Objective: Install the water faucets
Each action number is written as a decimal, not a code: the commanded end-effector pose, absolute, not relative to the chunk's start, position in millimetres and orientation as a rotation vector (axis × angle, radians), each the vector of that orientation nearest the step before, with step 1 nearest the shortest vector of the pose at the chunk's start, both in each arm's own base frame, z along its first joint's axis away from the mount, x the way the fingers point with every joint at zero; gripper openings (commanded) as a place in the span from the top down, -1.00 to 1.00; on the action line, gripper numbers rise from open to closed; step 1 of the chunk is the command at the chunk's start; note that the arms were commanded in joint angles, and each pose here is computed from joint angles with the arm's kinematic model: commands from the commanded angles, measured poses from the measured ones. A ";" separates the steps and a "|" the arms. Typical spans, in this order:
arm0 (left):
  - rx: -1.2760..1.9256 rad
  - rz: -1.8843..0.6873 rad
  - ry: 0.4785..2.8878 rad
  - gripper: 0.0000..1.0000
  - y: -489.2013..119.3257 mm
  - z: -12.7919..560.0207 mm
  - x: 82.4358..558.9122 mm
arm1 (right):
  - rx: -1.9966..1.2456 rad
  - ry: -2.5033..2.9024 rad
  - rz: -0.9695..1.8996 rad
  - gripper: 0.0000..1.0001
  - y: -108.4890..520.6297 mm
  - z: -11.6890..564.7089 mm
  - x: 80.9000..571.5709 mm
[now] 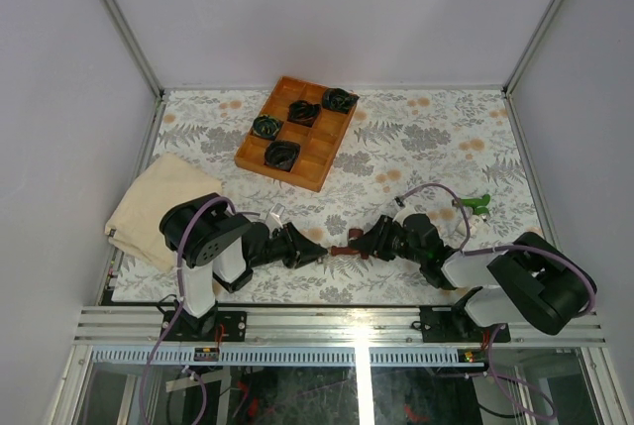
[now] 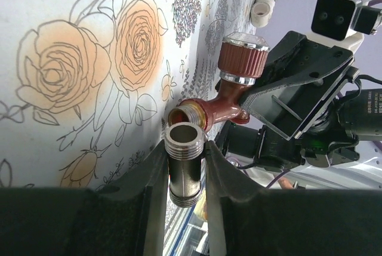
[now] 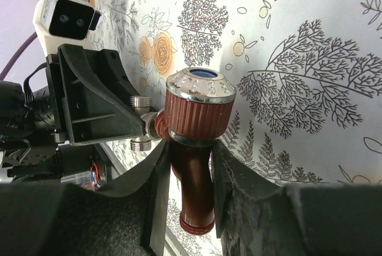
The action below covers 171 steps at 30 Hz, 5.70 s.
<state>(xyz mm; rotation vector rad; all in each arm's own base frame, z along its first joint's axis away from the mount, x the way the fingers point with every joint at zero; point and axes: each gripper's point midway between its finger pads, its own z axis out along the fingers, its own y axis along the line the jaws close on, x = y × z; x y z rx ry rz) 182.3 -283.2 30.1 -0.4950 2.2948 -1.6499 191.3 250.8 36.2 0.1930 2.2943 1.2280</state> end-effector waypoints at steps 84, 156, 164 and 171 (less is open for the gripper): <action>0.779 -2.041 1.767 1.00 -270.1 315.2 153.8 | -0.903 0.785 0.971 1.00 242.2 356.8 128.1; 0.799 -2.030 1.756 1.00 -276.3 323.1 148.4 | -0.933 0.900 0.855 1.00 254.8 325.2 148.5; 0.833 -2.032 1.708 1.00 -273.0 330.8 141.3 | -0.926 0.891 0.881 1.00 254.4 328.1 144.2; 0.867 -2.039 1.681 1.00 -270.8 334.5 135.4 | -0.915 0.869 0.906 1.00 253.6 333.5 139.5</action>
